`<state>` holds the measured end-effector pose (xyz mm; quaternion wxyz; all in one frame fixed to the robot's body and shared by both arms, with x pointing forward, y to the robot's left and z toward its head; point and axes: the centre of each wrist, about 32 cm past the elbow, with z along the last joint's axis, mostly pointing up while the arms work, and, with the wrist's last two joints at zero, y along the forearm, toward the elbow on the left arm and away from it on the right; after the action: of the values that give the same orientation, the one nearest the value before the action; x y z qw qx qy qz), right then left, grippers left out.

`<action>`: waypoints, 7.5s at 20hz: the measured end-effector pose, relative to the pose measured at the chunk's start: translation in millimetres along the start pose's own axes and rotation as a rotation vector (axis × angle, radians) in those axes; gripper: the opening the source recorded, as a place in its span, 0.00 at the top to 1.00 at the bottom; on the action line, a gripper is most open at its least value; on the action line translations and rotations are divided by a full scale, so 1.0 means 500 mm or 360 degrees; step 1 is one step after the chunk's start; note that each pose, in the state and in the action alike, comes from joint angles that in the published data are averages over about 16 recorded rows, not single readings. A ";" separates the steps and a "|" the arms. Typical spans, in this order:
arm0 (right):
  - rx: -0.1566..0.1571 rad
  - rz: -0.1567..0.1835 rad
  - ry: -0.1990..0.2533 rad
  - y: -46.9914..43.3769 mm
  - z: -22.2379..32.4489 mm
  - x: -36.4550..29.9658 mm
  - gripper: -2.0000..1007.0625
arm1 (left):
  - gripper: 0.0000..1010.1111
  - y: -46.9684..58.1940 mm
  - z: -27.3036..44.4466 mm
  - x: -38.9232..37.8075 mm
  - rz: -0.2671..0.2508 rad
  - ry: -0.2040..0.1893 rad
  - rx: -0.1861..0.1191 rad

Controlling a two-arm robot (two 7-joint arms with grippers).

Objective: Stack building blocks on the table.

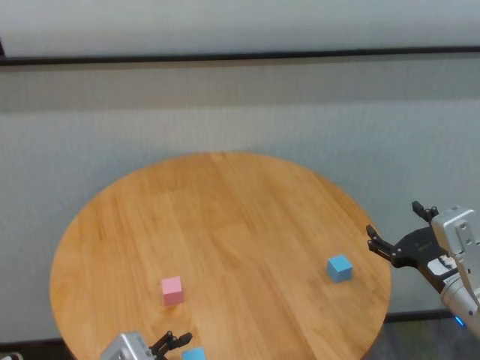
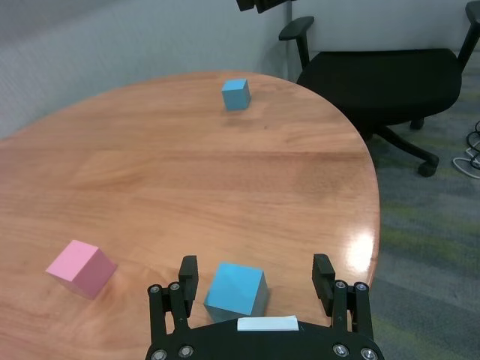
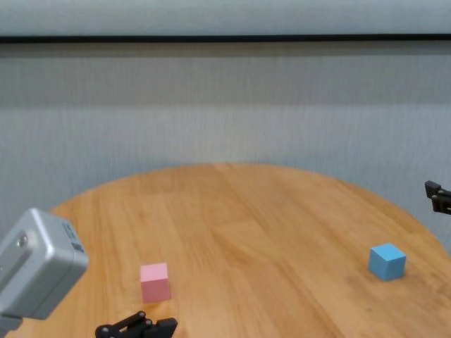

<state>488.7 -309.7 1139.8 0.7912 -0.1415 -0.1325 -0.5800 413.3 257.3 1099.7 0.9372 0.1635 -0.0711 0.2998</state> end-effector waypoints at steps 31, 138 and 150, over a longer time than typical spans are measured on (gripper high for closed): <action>0.0000 0.0000 0.0000 0.000 0.000 0.000 0.00 | 0.01 -0.013 -0.010 0.003 0.0013 0.0029 0.0054; 0.0000 0.0000 0.0000 0.000 0.000 0.000 0.00 | 0.60 -0.309 0.105 0.129 0.0313 0.0109 0.0092; 0.0000 0.0000 0.0000 0.000 0.000 0.000 0.00 | 0.60 -0.311 0.086 0.124 0.0316 0.0128 0.0134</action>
<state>488.7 -309.6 1139.8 0.7913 -0.1415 -0.1325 -0.5800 553.0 156.6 1113.5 0.8973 0.1826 -0.0368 0.4002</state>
